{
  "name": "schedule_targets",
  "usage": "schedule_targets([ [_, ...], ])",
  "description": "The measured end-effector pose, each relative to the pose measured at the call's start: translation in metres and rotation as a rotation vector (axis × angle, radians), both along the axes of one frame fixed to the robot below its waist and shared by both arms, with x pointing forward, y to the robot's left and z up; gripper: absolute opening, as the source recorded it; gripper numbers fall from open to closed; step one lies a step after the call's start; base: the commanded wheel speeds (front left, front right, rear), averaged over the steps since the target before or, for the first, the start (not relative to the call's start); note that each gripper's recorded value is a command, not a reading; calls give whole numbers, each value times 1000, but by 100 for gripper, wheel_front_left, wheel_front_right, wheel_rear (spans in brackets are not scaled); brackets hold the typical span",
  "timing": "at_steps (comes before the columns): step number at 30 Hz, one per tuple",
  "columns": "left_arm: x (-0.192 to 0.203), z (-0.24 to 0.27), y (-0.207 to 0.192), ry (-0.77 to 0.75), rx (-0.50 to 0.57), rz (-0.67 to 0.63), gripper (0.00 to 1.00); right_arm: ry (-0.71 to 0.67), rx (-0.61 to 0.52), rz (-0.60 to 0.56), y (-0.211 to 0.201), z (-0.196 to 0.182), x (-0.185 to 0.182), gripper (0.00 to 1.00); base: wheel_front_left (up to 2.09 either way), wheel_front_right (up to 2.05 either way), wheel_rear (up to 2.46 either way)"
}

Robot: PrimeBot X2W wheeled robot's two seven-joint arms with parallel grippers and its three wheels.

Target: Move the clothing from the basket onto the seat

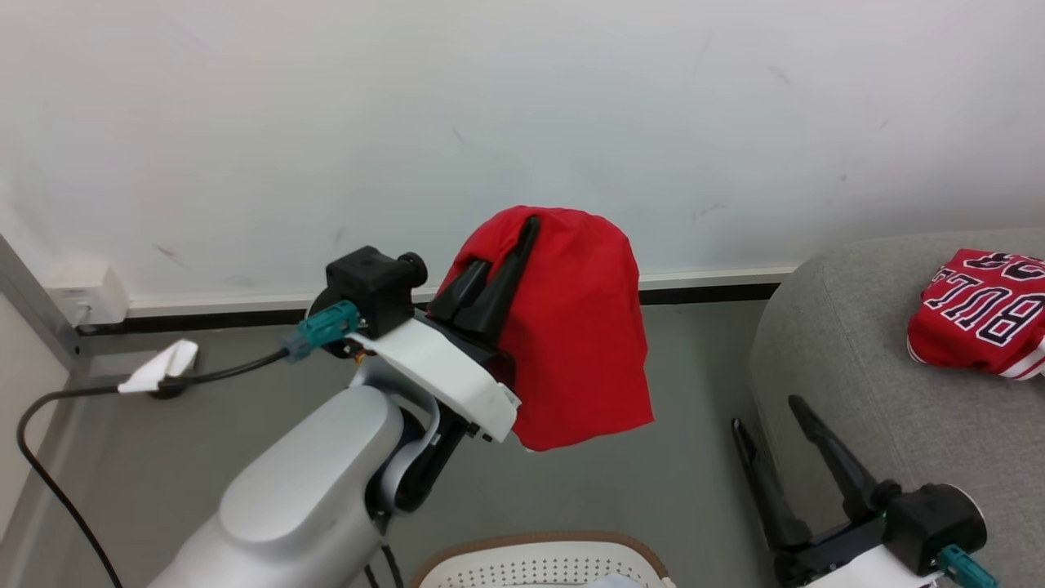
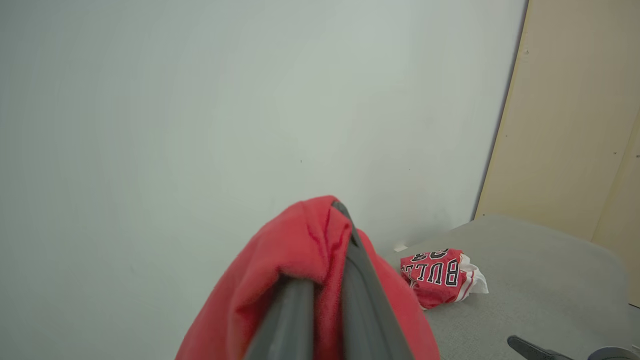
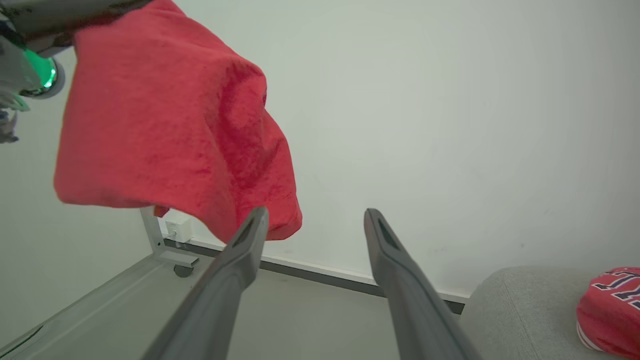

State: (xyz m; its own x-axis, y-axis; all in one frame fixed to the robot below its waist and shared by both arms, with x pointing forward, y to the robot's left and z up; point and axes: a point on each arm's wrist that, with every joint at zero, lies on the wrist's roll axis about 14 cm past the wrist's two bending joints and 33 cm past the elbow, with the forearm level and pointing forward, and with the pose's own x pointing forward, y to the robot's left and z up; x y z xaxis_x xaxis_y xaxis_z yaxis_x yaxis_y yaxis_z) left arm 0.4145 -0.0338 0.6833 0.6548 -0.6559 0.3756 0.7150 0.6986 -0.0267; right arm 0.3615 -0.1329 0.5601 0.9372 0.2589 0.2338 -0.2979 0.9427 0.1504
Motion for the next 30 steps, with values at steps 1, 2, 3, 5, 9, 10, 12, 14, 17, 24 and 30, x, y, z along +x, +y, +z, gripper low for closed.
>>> schedule_targets([
  [1,0,0,0,1,0,1,0,6,-18,13,3,-3,-1,100,0,0,0],
  [2,-1,-1,1,3,-1,1,0,12,-28,26,6,-5,-1,100,0,0,0],
  [3,-2,-2,0,5,-1,0,0,18,-37,42,11,-8,-2,100,0,0,0],
  [5,-3,-2,0,7,0,-1,0,31,-54,76,21,-13,-4,100,0,0,0],
  [9,-8,-5,-1,13,2,-5,0,46,-75,144,42,-20,-6,100,0,0,0],
  [10,-9,-5,-2,14,2,-8,0,52,-78,158,47,-22,-7,100,0,0,0],
  [12,-13,-7,-4,18,2,-16,0,60,-87,189,58,-25,-6,100,0,0,0],
  [14,-15,-10,-3,24,6,-16,0,62,-93,218,68,-26,-5,100,0,0,0],
  [17,-19,-15,-3,37,12,-18,0,71,-97,251,82,-29,-3,100,0,0,0],
  [24,-30,-24,-4,60,28,-28,0,59,-110,303,106,-24,5,100,0,0,0],
  [30,-38,-35,-4,88,37,-32,0,27,-101,312,115,-12,14,100,0,0,0],
])
